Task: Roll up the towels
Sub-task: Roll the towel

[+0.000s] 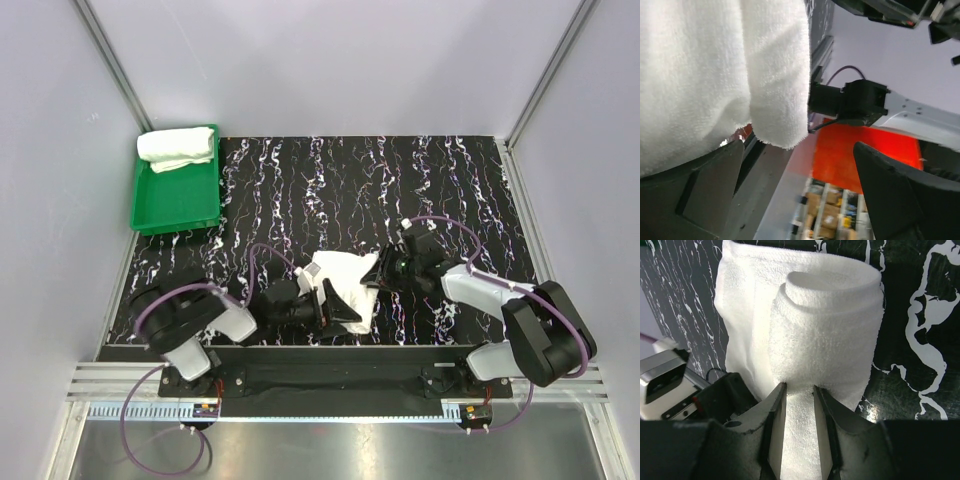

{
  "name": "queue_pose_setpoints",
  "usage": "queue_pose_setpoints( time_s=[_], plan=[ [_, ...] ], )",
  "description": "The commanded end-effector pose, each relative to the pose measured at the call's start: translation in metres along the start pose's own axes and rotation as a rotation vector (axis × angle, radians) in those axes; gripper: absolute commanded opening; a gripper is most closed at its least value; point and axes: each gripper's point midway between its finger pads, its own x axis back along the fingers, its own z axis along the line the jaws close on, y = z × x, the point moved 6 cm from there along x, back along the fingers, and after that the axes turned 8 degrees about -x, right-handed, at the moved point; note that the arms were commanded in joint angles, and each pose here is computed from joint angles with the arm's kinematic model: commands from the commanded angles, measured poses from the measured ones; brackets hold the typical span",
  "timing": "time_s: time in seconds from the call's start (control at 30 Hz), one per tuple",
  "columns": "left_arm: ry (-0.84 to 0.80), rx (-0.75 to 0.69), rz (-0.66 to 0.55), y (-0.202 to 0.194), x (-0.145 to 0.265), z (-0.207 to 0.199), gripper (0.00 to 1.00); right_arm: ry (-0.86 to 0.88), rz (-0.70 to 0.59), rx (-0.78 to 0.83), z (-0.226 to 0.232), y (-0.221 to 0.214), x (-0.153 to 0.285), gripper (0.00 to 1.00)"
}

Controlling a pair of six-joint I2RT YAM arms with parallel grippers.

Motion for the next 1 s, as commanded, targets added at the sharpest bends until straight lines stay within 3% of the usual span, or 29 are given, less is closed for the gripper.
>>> queue_pose_setpoints(
  time_s=[0.0, 0.17, 0.3, 0.47, 0.63, 0.8, 0.97],
  plan=[
    [0.24, -0.122, 0.022, -0.001, 0.003, 0.013, 0.99, -0.049, -0.033, 0.036, 0.002, 0.005, -0.003, 0.35],
    [0.498, -0.238, -0.033, 0.011, 0.021, 0.003, 0.99, -0.057, -0.031, 0.048, 0.006, 0.003, -0.006, 0.35],
    [0.657, -0.453, -0.103, 0.023, 0.031, -0.021, 0.99, -0.06, -0.021, 0.059, 0.009, 0.0, -0.008, 0.35],
    [0.784, -0.754, -0.129, 0.017, 0.017, -0.072, 0.99, -0.062, -0.023, 0.074, 0.013, 0.003, -0.008, 0.35],
    [0.946, -1.017, -0.077, -0.005, -0.016, -0.083, 0.99, -0.07, -0.019, 0.085, 0.016, 0.005, -0.007, 0.35],
    [1.021, -1.147, -0.035, -0.017, -0.042, -0.082, 0.98, -0.072, -0.012, 0.097, 0.017, 0.005, -0.006, 0.35],
    [1.054, -1.166, -0.003, -0.021, -0.057, -0.064, 0.94, -0.075, -0.009, 0.093, 0.015, 0.004, -0.005, 0.35]
  ],
)
